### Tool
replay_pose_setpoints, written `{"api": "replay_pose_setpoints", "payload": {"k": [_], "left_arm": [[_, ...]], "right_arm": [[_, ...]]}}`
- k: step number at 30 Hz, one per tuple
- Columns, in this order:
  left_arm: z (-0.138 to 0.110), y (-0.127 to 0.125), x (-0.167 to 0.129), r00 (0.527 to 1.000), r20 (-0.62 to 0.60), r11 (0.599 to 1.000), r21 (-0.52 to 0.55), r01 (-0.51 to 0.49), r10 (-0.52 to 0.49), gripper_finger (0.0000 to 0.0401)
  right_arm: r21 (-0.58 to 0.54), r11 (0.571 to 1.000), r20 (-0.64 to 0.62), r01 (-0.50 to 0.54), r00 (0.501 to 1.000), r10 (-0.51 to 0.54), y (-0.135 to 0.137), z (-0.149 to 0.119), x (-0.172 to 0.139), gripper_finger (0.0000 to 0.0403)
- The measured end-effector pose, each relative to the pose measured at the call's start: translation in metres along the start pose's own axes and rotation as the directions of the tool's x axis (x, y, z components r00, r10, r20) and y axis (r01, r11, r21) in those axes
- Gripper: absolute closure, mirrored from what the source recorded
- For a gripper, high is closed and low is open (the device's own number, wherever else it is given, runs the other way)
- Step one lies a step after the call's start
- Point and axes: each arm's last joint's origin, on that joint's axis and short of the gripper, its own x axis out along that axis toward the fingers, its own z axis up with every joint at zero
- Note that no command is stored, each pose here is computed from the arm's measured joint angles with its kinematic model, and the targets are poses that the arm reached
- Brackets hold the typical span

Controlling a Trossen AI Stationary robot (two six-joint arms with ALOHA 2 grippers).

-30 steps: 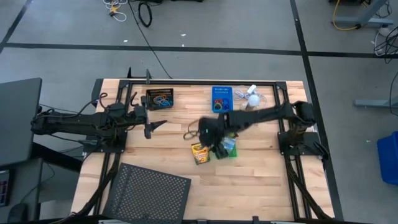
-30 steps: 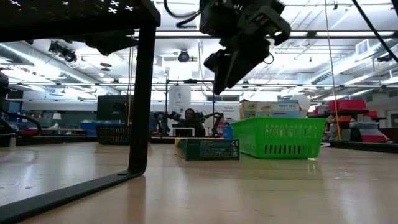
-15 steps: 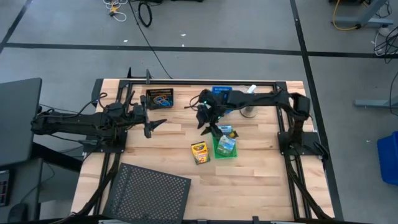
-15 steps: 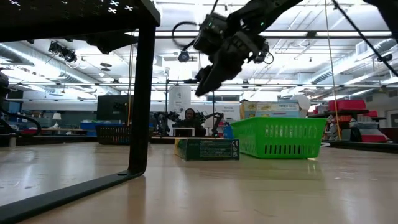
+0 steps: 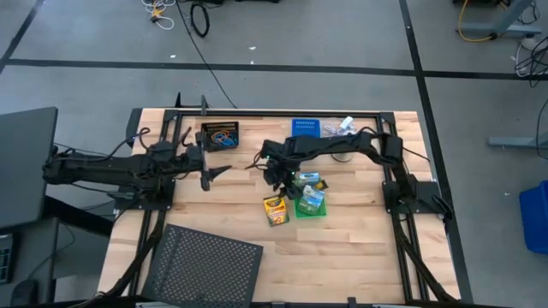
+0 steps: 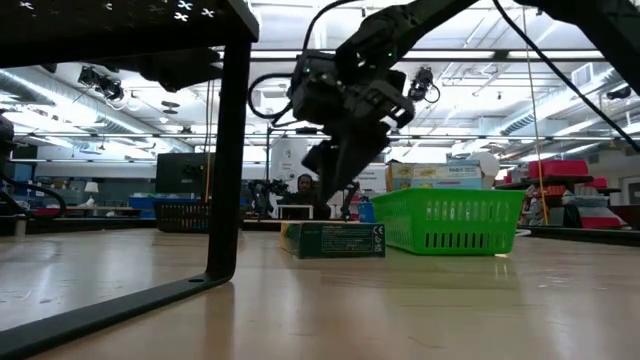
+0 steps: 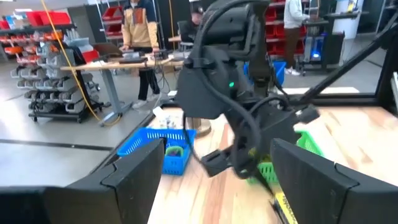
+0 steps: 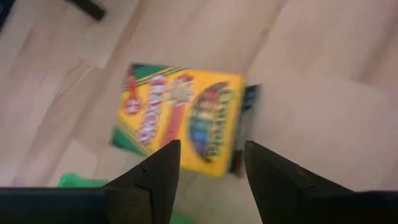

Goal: Pick & Place Office Desk Supplies
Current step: Put the large crayon box into the green bin

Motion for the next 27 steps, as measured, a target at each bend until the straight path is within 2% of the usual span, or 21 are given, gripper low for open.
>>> {"api": "replay_pose_setpoints", "payload": {"k": [6, 8, 11, 14, 18, 27], "left_arm": [[-0.001, 0.0, 0.003, 1.0, -0.002, 1.0, 0.01, -0.014, 0.014, 0.0098], [-0.001, 0.001, 0.003, 0.998, -0.01, 0.998, 0.019, -0.064, 0.064, 0.0098], [-0.008, 0.004, 0.0, 0.979, -0.097, 0.982, 0.073, -0.173, 0.179, 0.0098], [-0.012, 0.007, -0.007, 0.96, -0.155, 0.97, 0.106, -0.218, 0.232, 0.0098], [-0.015, 0.007, -0.023, 0.958, -0.192, 0.975, 0.095, -0.199, 0.214, 0.0098], [-0.006, 0.009, -0.061, 0.982, -0.079, 0.984, -0.034, -0.172, 0.169, 0.0098]], "right_arm": [[-0.031, 0.999, -0.018, 0.023, 1.0, -0.023, 0.007, 0.006, 0.013, 0.0218], [-0.037, 0.999, -0.035, 0.033, 0.999, -0.034, 0.01, 0.007, 0.017, 0.0218], [-0.038, 0.998, -0.062, 0.042, 0.997, -0.045, 0.01, 0.006, 0.023, 0.0218], [-0.029, 0.998, -0.08, 0.047, 0.996, -0.049, 0.009, 0.003, 0.024, 0.0218], [-0.025, 0.998, -0.075, 0.053, 0.996, -0.055, 0.006, 0.002, 0.023, 0.0218], [-0.045, 0.998, -0.046, 0.032, 0.998, -0.035, 0.005, 0.004, 0.022, 0.0218]]}}
